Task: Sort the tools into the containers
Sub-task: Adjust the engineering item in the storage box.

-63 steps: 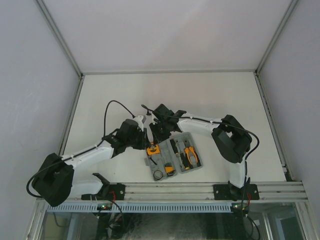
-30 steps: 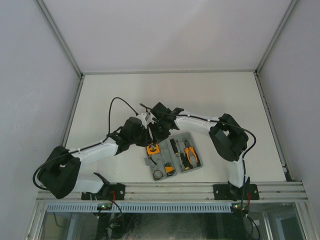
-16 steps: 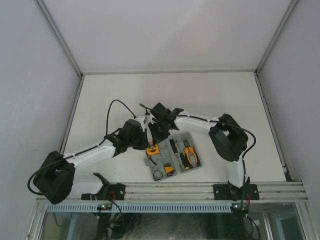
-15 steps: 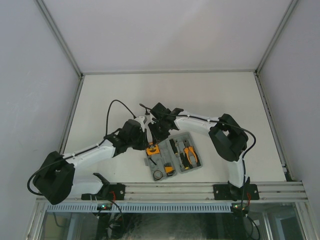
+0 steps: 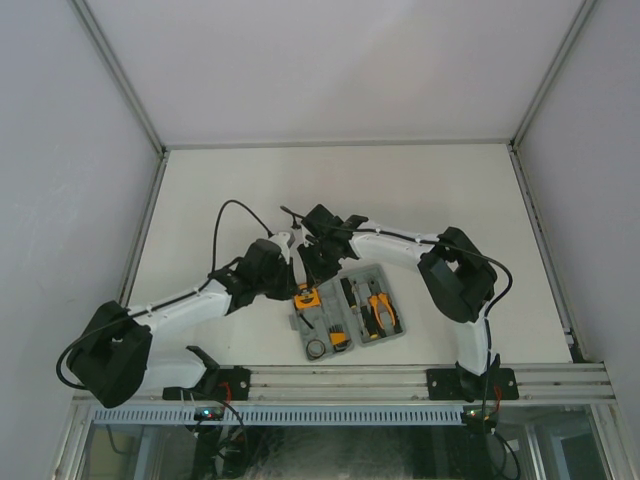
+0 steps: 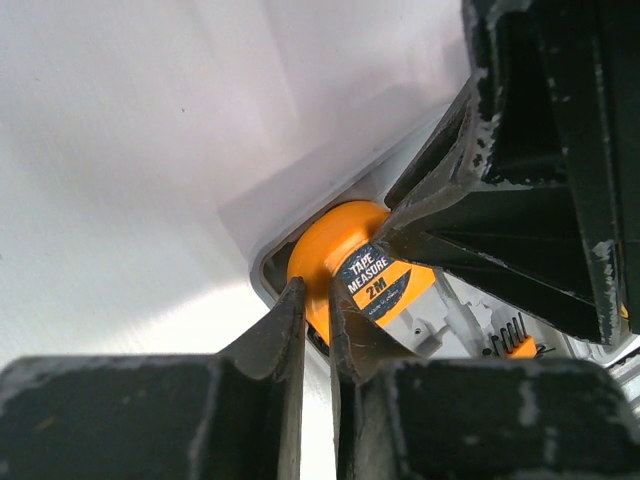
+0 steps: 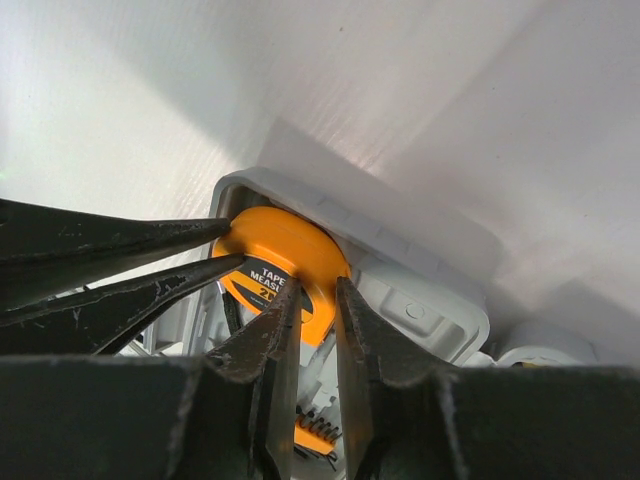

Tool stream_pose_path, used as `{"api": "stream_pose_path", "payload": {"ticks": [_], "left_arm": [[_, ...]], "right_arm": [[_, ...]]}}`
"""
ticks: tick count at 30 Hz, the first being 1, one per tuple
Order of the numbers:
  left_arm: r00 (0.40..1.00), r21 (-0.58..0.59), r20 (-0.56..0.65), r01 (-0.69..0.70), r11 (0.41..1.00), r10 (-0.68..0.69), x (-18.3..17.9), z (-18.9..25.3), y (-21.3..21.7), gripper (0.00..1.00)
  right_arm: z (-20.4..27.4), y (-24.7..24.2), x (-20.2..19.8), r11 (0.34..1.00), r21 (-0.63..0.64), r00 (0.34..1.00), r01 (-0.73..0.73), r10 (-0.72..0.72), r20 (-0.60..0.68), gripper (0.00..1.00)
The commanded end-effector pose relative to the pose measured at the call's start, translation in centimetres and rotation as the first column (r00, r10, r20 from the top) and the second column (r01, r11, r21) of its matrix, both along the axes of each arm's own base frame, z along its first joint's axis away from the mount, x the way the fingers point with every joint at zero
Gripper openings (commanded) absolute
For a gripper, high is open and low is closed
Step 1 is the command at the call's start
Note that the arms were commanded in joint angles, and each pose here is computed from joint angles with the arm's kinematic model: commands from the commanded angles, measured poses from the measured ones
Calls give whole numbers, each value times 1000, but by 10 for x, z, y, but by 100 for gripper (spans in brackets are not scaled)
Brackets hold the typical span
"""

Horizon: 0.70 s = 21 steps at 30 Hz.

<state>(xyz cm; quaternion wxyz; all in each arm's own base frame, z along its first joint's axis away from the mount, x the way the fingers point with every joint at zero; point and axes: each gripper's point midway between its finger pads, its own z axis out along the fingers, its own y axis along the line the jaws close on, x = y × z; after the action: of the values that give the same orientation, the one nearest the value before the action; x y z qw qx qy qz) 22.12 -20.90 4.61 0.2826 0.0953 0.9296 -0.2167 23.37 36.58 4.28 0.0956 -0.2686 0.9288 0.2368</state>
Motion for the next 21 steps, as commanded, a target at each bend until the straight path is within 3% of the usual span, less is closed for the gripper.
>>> {"api": "stream_pose_path", "payload": {"ticks": [1, 21], "left_arm": [[998, -18, -33, 58, 998, -58, -9, -7, -8, 12], [984, 61, -158, 90, 994, -80, -27, -36, -2, 8]], "right_arm": [[-19, -4, 4, 998, -55, 1000, 17, -16, 14, 18], [-30, 7, 3, 997, -80, 999, 14, -16, -32, 18]]}}
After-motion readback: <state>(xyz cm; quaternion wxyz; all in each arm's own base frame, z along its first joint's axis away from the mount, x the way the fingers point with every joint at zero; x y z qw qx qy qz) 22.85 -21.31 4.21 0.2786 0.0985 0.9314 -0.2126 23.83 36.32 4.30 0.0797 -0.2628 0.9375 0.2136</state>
